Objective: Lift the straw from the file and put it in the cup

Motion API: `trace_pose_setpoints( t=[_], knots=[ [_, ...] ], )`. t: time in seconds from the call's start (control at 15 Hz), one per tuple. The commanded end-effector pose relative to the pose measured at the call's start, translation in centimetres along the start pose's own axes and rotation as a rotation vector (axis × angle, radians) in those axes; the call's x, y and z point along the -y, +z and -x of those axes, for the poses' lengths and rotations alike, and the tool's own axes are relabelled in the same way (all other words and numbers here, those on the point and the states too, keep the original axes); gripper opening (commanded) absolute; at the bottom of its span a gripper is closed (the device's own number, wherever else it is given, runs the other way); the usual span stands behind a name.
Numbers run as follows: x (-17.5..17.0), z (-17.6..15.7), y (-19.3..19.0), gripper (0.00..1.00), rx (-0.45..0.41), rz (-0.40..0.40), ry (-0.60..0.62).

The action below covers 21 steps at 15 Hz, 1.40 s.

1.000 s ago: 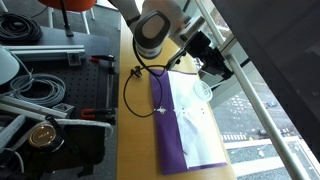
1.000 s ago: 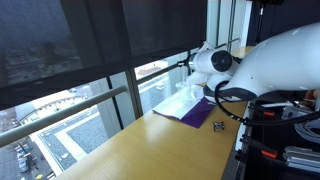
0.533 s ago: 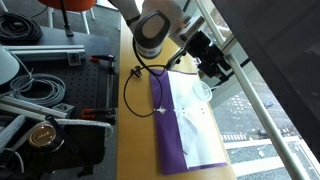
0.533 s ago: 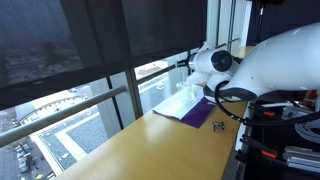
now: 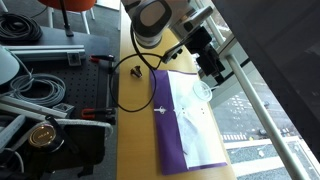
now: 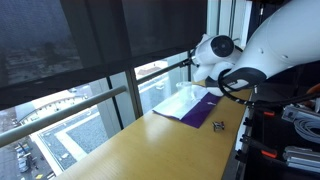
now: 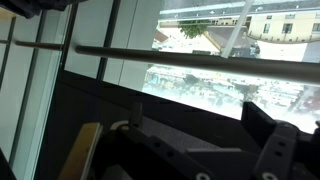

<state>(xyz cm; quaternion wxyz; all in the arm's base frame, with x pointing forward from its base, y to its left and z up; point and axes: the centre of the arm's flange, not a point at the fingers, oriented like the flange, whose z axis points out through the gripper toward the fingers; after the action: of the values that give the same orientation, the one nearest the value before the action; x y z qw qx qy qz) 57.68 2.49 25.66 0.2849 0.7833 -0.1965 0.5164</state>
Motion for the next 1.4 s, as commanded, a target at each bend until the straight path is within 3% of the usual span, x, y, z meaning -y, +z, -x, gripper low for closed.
trace_pose_setpoints(
  t=[0.0, 0.2, 0.4, 0.73, 1.33],
  knots=[
    [-3.9, -6.2, -2.5, 1.00, 0.158, -0.041, -0.092],
    [-5.6, -8.5, -3.0, 1.00, 0.221, -0.110, -0.157],
    [-7.6, -8.6, -3.3, 1.00, 0.272, -0.189, -0.206],
    [-11.8, -5.3, -2.7, 1.00, 0.367, -0.316, -0.297],
    [-18.7, 0.2, -1.5, 1.00, 0.638, -0.509, -0.469]
  ],
)
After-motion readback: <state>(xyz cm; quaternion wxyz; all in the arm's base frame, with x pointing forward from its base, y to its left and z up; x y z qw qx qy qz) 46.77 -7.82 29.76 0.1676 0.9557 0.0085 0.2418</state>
